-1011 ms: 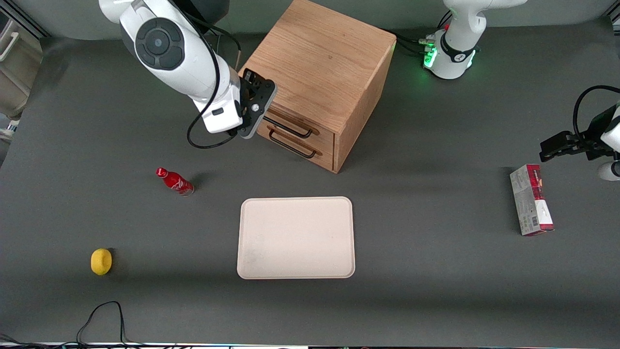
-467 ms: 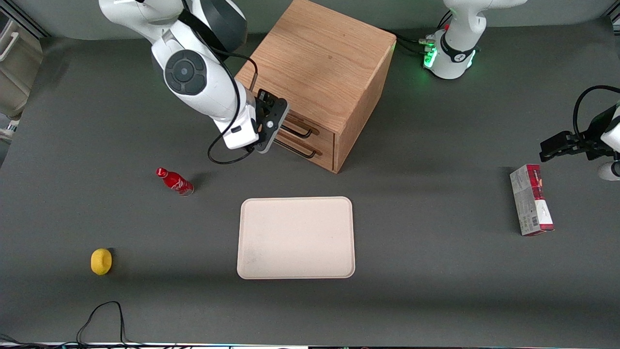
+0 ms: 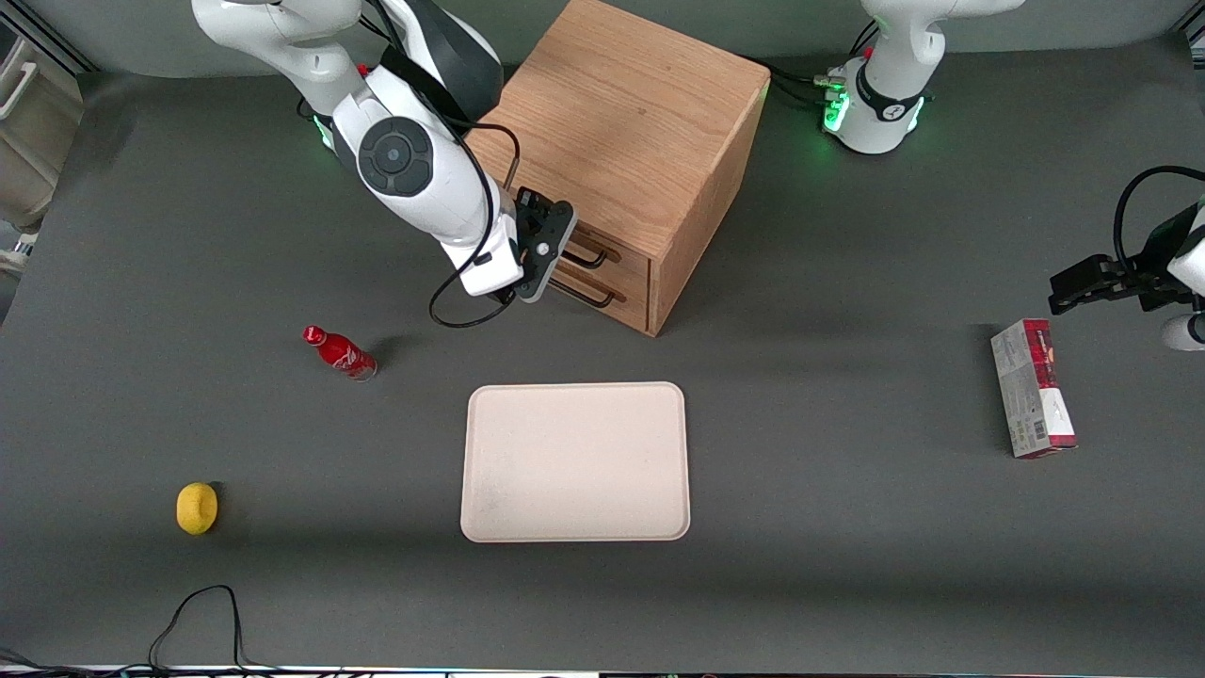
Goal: Open upper drawer
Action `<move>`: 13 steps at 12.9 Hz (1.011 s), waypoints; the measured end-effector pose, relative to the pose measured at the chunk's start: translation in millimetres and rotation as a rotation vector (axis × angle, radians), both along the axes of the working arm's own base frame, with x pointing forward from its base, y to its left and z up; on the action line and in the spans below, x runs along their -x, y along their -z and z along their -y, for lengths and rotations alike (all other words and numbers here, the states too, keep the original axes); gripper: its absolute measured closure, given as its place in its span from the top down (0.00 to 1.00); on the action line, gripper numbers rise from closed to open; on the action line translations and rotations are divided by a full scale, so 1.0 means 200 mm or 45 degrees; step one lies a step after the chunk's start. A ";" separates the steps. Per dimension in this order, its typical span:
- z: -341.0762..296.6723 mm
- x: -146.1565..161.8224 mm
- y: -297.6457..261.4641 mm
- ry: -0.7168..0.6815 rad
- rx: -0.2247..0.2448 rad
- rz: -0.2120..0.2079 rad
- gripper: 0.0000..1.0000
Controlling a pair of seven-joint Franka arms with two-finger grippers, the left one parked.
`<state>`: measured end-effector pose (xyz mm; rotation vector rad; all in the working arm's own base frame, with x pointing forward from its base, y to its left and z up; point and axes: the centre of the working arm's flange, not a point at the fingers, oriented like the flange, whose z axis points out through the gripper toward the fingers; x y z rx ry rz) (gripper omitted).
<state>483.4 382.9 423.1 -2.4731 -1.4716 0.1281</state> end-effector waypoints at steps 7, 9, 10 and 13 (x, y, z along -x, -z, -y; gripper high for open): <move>-0.01 -0.03 0.10 -0.016 -0.014 -0.002 1.00; -0.01 -0.04 0.10 -0.032 -0.008 0.016 1.00; 0.00 -0.05 0.10 -0.047 -0.003 0.033 1.00; 0.06 -0.13 0.18 -0.085 0.006 0.061 1.00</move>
